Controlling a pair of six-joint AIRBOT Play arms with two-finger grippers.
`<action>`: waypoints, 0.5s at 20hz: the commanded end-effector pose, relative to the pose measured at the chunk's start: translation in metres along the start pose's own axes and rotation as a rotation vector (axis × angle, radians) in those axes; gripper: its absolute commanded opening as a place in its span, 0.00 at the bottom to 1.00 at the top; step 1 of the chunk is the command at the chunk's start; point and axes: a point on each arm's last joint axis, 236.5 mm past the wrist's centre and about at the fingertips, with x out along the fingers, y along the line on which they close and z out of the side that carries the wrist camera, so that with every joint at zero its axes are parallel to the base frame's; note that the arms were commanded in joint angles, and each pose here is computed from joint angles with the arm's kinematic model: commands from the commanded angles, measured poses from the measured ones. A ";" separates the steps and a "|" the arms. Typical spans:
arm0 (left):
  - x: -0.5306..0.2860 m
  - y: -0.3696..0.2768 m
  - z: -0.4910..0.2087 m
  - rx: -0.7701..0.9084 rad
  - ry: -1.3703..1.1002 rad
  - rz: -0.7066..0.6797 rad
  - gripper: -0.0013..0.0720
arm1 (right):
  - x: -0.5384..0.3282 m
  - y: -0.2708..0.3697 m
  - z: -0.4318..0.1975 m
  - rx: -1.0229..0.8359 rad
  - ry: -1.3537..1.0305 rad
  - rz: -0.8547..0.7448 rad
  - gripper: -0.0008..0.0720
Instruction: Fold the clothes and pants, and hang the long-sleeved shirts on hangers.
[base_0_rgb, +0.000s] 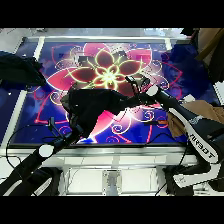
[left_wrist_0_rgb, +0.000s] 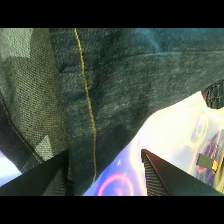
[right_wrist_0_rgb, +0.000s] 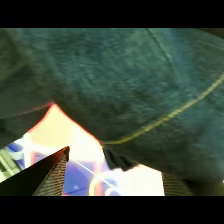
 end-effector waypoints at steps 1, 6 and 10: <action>0.000 0.000 0.005 0.001 -0.021 -0.001 0.71 | 0.000 -0.020 -0.009 -0.015 0.041 -0.081 0.85; 0.013 0.024 -0.004 -0.074 0.018 0.081 0.71 | 0.003 -0.020 0.011 -0.031 -0.047 -0.107 0.74; 0.015 0.027 0.003 -0.088 -0.015 0.088 0.69 | 0.006 -0.009 0.020 -0.022 -0.084 -0.077 0.74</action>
